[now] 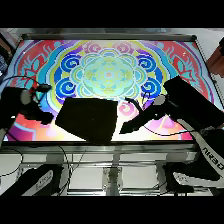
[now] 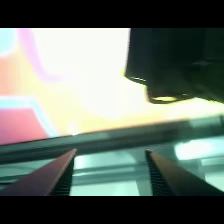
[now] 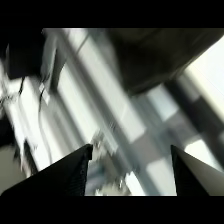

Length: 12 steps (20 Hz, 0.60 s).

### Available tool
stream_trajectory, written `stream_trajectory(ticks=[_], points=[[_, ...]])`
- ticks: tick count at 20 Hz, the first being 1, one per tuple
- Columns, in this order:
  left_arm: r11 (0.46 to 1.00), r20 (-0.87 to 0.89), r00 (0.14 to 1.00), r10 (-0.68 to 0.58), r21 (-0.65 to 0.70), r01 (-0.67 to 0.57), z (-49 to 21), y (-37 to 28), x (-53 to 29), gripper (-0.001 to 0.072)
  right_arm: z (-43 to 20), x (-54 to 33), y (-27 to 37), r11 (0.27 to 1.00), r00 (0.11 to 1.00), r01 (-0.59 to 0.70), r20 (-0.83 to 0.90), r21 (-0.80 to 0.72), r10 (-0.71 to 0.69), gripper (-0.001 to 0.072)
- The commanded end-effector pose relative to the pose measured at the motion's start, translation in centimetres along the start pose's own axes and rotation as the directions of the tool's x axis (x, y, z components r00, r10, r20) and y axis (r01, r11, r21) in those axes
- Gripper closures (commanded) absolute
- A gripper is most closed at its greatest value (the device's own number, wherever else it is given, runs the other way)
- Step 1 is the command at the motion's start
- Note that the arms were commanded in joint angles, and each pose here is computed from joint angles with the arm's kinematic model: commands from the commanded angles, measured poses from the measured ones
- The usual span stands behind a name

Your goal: Fold the clothes and pants, and hang the long-sleeved shirts on hangers.

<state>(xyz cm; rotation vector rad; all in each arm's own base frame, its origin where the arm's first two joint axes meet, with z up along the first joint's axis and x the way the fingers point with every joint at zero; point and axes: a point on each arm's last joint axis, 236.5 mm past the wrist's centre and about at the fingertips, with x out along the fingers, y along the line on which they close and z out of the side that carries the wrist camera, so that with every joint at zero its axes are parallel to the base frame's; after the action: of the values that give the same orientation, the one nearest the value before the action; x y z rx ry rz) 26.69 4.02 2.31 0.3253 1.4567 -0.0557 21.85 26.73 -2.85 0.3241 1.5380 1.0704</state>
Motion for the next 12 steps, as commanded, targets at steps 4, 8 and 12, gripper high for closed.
stream_trajectory(ticks=[4,8,12], points=[[0.928,0.159,0.981,-0.111,-0.336,0.159,-0.4,2.9,-1.4,0.0151,8.1,0.0,-6.2,0.98,0.935,0.137,0.308,0.143,-0.176,0.0143],[0.918,0.166,0.979,-0.118,-0.356,0.172,-0.6,3.4,-1.3,0.0152,7.9,2.0,-8.0,0.967,0.946,0.095,0.281,0.235,-0.161,0.0146],[0.918,0.166,0.979,-0.119,-0.356,0.172,-0.6,3.4,-1.3,0.0152,9.1,2.6,-8.1,0.962,0.948,0.085,0.276,0.26,-0.159,0.0162]])
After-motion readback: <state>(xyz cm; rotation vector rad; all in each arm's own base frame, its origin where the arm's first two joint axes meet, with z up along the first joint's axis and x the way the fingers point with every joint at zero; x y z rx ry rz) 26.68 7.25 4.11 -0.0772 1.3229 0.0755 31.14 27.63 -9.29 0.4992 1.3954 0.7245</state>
